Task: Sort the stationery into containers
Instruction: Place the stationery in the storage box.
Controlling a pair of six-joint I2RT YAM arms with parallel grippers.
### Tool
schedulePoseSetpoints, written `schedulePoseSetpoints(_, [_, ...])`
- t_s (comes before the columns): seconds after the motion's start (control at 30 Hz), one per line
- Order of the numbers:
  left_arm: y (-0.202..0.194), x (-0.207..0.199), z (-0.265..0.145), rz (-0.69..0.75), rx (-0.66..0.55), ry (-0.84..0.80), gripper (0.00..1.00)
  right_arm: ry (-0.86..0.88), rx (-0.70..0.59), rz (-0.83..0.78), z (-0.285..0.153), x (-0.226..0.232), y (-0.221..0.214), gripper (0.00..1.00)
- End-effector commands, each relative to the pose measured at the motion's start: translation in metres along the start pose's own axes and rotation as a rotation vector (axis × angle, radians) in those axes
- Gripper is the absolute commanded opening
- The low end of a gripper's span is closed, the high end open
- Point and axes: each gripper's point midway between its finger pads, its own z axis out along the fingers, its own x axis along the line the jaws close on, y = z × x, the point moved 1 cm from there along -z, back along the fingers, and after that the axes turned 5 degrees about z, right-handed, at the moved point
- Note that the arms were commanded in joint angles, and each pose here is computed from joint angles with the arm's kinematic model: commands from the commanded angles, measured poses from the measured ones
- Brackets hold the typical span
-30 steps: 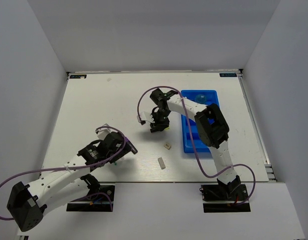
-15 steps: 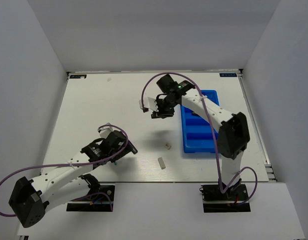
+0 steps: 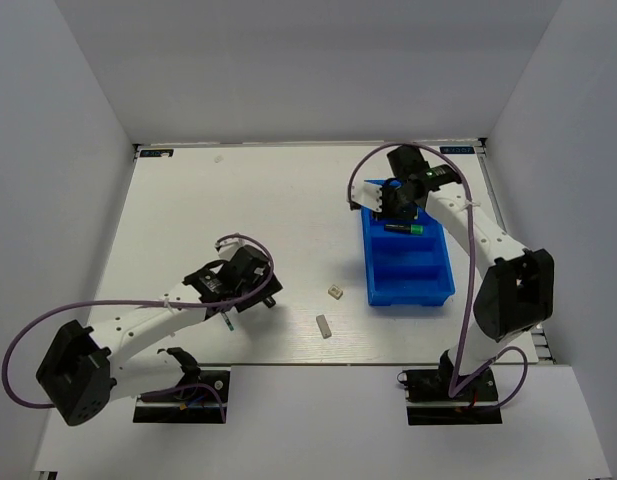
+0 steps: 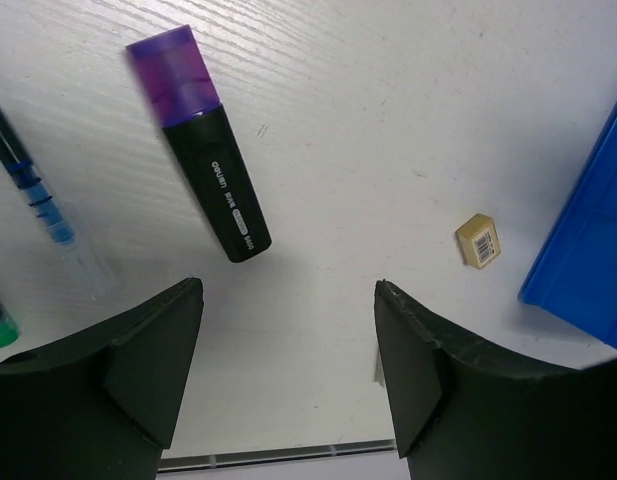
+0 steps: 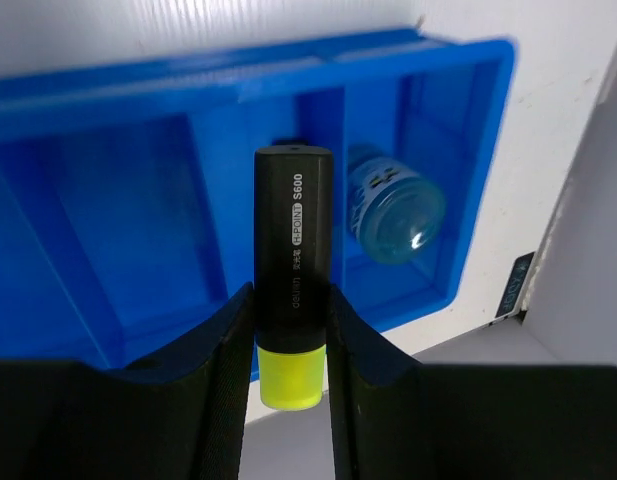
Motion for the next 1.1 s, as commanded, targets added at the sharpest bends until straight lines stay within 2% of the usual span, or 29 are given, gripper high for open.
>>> schedulePoseSetpoints(0.0, [0.009, -0.023, -0.004, 0.005, -0.007, -0.064, 0.79, -0.017, 0.025, -0.082, 0.004, -0.003, -0.02, 0.0])
schedulePoseSetpoints(0.17, [0.006, -0.025, 0.005, 0.008, 0.022, -0.044, 0.79, 0.033, 0.006, -0.159, 0.027, -0.005, -0.039, 0.0])
schedulePoseSetpoints(0.37, [0.008, -0.028, 0.01, -0.011, 0.038, -0.038, 0.79, 0.044, -0.022, -0.167, 0.052, -0.019, -0.046, 0.0])
schedulePoseSetpoints(0.4, [0.01, -0.029, 0.01, -0.016, 0.037, -0.04, 0.79, 0.048, -0.021, -0.17, 0.053, -0.025, -0.046, 0.05])
schedulePoseSetpoints(0.47, [0.011, -0.027, 0.012, -0.02, 0.04, -0.031, 0.79, 0.088, -0.008, -0.167, 0.063, -0.022, -0.049, 0.22])
schedulePoseSetpoints(0.5, [0.013, -0.027, 0.013, -0.022, 0.041, -0.029, 0.79, 0.097, 0.006, -0.17, 0.067, -0.021, -0.052, 0.35])
schedulePoseSetpoints(0.57, [0.015, -0.025, 0.014, -0.015, 0.044, -0.013, 0.79, 0.105, 0.01, -0.158, 0.072, -0.023, -0.054, 0.43])
schedulePoseSetpoints(0.63, [0.022, -0.025, 0.015, -0.004, 0.038, -0.006, 0.79, 0.091, 0.008, -0.136, 0.071, -0.027, -0.054, 0.58])
schedulePoseSetpoints(0.7, [0.025, -0.019, 0.014, 0.031, 0.045, 0.038, 0.79, 0.089, -0.009, -0.101, 0.069, -0.027, -0.051, 0.66])
schedulePoseSetpoints(0.73, [0.035, -0.026, 0.011, 0.048, 0.028, 0.032, 0.79, 0.077, -0.018, -0.086, 0.063, -0.03, -0.05, 0.66])
schedulePoseSetpoints(0.8, [0.032, -0.012, 0.012, 0.117, 0.057, 0.103, 0.79, 0.069, -0.025, -0.074, 0.058, -0.03, -0.049, 0.66])
schedulePoseSetpoints(0.9, [0.038, -0.005, 0.006, 0.272, 0.088, 0.142, 0.72, 0.012, -0.061, -0.007, 0.036, -0.041, -0.041, 0.54])
schedulePoseSetpoints(0.93, [0.039, -0.003, 0.003, 0.313, 0.104, 0.155, 0.7, 0.005, -0.082, 0.065, 0.031, -0.041, -0.038, 0.22])
schedulePoseSetpoints(0.97, [0.036, -0.001, 0.002, 0.479, 0.153, 0.12, 0.58, -0.006, -0.102, 0.145, 0.016, -0.041, -0.034, 0.0])
schedulePoseSetpoints(1.0, [0.034, 0.001, 0.001, 0.534, 0.181, 0.112, 0.49, -0.013, -0.127, 0.231, 0.008, -0.042, -0.03, 0.0])
schedulePoseSetpoints(1.03, [0.032, 0.003, -0.002, 0.669, 0.226, 0.081, 0.42, 0.003, -0.192, 0.321, 0.003, -0.039, -0.021, 0.0])
schedulePoseSetpoints(1.07, [0.029, 0.008, -0.003, 0.709, 0.273, 0.067, 0.28, 0.053, -0.208, 0.36, -0.001, -0.026, -0.017, 0.0])
